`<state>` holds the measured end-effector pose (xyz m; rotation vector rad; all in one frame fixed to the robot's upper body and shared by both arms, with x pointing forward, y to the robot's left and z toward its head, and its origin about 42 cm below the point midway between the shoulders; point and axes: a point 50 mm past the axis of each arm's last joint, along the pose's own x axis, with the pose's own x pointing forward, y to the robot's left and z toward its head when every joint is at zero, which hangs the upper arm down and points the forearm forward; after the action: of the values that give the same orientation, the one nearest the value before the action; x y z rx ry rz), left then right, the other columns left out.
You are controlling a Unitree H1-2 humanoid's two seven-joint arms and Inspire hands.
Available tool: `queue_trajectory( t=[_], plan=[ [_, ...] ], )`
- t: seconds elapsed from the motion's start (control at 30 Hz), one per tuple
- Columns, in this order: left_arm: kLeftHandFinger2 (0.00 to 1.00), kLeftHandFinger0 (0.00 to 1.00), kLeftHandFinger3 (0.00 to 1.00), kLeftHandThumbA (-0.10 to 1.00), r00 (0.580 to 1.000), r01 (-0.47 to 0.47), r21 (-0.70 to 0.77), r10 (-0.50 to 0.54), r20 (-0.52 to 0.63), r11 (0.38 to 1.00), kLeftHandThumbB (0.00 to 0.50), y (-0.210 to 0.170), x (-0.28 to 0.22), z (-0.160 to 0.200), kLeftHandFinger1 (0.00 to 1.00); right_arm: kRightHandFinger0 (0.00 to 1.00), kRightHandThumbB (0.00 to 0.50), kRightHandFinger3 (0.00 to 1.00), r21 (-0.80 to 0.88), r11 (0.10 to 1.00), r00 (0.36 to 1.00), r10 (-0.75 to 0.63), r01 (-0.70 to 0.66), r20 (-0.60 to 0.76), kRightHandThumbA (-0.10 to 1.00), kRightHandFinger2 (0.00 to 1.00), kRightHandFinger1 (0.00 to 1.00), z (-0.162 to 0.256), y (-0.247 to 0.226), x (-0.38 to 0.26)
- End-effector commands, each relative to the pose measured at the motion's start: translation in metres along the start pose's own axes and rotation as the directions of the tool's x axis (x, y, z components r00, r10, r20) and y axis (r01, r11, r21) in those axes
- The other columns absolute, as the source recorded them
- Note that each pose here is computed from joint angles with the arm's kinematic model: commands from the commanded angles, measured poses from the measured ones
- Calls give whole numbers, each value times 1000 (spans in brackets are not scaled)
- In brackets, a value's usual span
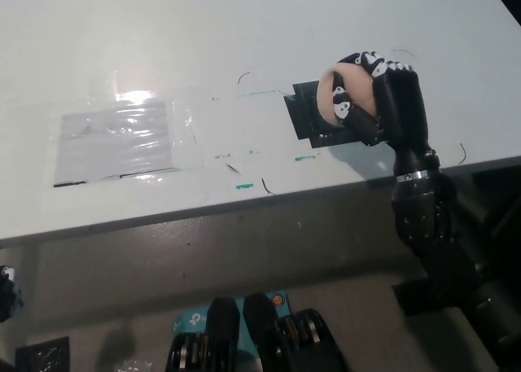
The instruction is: The robot uses its right hand to grab and squeeze a pink dumpling toy kept on the black mask on the desk
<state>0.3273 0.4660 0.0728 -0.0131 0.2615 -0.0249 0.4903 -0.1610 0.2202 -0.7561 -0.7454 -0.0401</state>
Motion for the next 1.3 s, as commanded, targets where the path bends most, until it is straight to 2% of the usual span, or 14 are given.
queue_trajectory(
  t=[0.0, 0.07, 0.1, 0.13, 0.17, 0.2, 0.23, 0.27, 0.3, 0.37, 0.43, 0.87, 1.07, 1.27],
  plan=[
    [98, 0, 111, 991, 997, 16, 52, -19, 68, 999, 500, 13, 3, 29, 17, 37, 152, 395, -12, 998, 997, 61, -61, 44, -100, 839, 400, 4, -8, 28],
    [98, 0, 108, 989, 998, 13, 50, -17, 68, 999, 500, 13, 4, 28, 14, 3, 38, 511, -55, 994, 995, 100, -99, 16, -100, 793, 414, 2, -7, 28],
    [104, 0, 113, 991, 998, 14, 54, -18, 67, 998, 500, 13, 4, 28, 23, 11, 69, 759, -77, 989, 992, 127, -129, -20, -100, 879, 434, 0, -5, 29],
    [106, 0, 115, 991, 998, 16, 55, -19, 67, 998, 500, 14, 4, 28, 24, 79, 45, 1000, -115, 979, 985, 164, -169, -56, -100, 885, 487, 0, -4, 29],
    [106, 0, 115, 990, 998, 16, 54, -19, 67, 998, 500, 14, 4, 28, 24, 76, 2, 1000, -123, 976, 983, 171, -178, -62, -100, 790, 476, 0, -3, 30],
    [105, 0, 114, 988, 998, 16, 50, -19, 66, 999, 500, 14, 4, 28, 24, 209, 9, 1000, -154, 963, 974, 208, -221, -92, -100, 826, 597, -1, -2, 30],
    [105, 0, 115, 987, 997, 15, 55, -19, 70, 998, 500, 15, 5, 30, 24, 391, 97, 1000, -167, 957, 969, 224, -238, -102, -100, 936, 770, -2, -1, 31],
    [107, 0, 118, 988, 997, 15, 60, -20, 73, 998, 500, 14, 5, 30, 24, 507, 71, 1000, -187, 945, 961, 249, -268, -118, -100, 879, 795, -5, 0, 31],
    [103, 0, 118, 989, 997, 11, 60, -15, 74, 998, 500, 13, 6, 31, 18, 681, 77, 1000, -213, 932, 952, 268, -295, -148, -100, 1000, 980, -10, 1, 30],
    [94, 0, 105, 989, 997, 12, 59, -17, 76, 998, 500, 14, 6, 31, 8, 901, 93, 1000, -208, 919, 935, 297, -335, -193, -100, 1000, 1000, -15, 2, 28],
    [84, 0, 96, 990, 997, 15, 61, -19, 78, 998, 500, 14, 6, 33, 2, 978, 104, 1000, -199, 915, 926, 306, -350, -222, -100, 1000, 1000, -20, 4, 27],
    [84, 0, 104, 1000, 996, 11, 82, -18, 92, 997, 500, 14, 6, 36, 4, 1000, 119, 1000, -221, 882, 886, 338, -416, -316, -100, 1000, 1000, -46, 9, 14],
    [100, 0, 113, 1000, 997, 12, 65, -17, 77, 998, 500, 14, 4, 33, 22, 1000, 156, 1000, -270, 872, 893, 319, -407, -316, 126, 1000, 1000, -39, 9, 14],
    [104, 0, 109, 998, 997, 11, 56, -15, 71, 998, 500, 13, 5, 33, 19, 1000, 210, 1000, -276, 889, 917, 293, -366, -271, 253, 1000, 1000, -25, 6, 14]
  ],
)
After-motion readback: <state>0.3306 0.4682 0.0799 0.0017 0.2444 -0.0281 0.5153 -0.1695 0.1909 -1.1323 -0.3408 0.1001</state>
